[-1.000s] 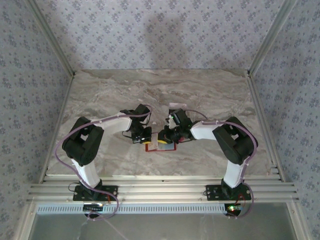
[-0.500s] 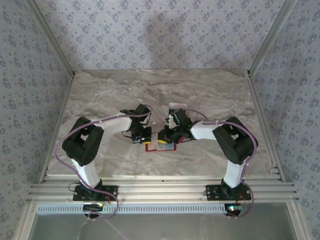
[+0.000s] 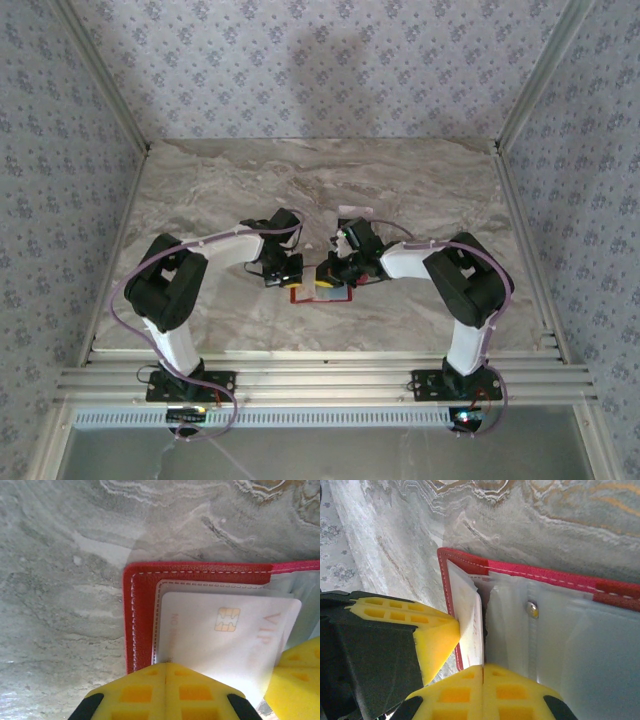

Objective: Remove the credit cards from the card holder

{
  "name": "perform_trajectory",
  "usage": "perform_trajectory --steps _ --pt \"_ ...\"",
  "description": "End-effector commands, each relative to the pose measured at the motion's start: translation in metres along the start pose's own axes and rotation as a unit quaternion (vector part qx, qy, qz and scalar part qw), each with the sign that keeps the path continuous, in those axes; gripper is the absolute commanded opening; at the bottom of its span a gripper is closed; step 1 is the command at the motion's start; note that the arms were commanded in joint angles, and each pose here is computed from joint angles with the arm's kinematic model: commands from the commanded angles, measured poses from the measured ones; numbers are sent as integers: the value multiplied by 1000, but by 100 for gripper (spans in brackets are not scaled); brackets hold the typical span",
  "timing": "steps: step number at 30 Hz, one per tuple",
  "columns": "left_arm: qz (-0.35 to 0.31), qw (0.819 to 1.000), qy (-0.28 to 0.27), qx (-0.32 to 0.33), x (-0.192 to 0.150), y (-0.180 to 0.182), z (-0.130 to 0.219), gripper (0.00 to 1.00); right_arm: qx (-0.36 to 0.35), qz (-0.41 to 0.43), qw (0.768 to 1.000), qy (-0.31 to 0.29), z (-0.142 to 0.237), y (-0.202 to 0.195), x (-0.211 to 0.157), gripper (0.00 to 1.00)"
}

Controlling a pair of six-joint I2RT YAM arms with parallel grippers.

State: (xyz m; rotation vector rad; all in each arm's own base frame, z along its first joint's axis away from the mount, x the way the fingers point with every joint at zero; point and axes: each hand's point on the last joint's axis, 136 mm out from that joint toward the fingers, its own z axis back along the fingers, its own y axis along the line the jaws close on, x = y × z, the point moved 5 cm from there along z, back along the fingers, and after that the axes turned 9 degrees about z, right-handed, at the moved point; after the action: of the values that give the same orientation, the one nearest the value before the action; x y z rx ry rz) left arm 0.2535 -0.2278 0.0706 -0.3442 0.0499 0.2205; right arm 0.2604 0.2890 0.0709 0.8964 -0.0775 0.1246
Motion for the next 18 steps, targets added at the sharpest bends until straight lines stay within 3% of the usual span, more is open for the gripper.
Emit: perform_trajectory --steps 1,12,16,18 --pt "1 1000 7 31 -6 8 -4 7 -9 11 1000 -6 6 4 3 0" --pt "2 999 4 33 -6 10 -2 7 -66 7 998 -23 28 -11 0 0" --pt "1 999 5 32 -5 9 -3 7 -41 14 999 -22 24 -3 2 1" --pt "1 999 6 32 -5 9 -3 7 -19 15 1000 -17 20 3 3 8"
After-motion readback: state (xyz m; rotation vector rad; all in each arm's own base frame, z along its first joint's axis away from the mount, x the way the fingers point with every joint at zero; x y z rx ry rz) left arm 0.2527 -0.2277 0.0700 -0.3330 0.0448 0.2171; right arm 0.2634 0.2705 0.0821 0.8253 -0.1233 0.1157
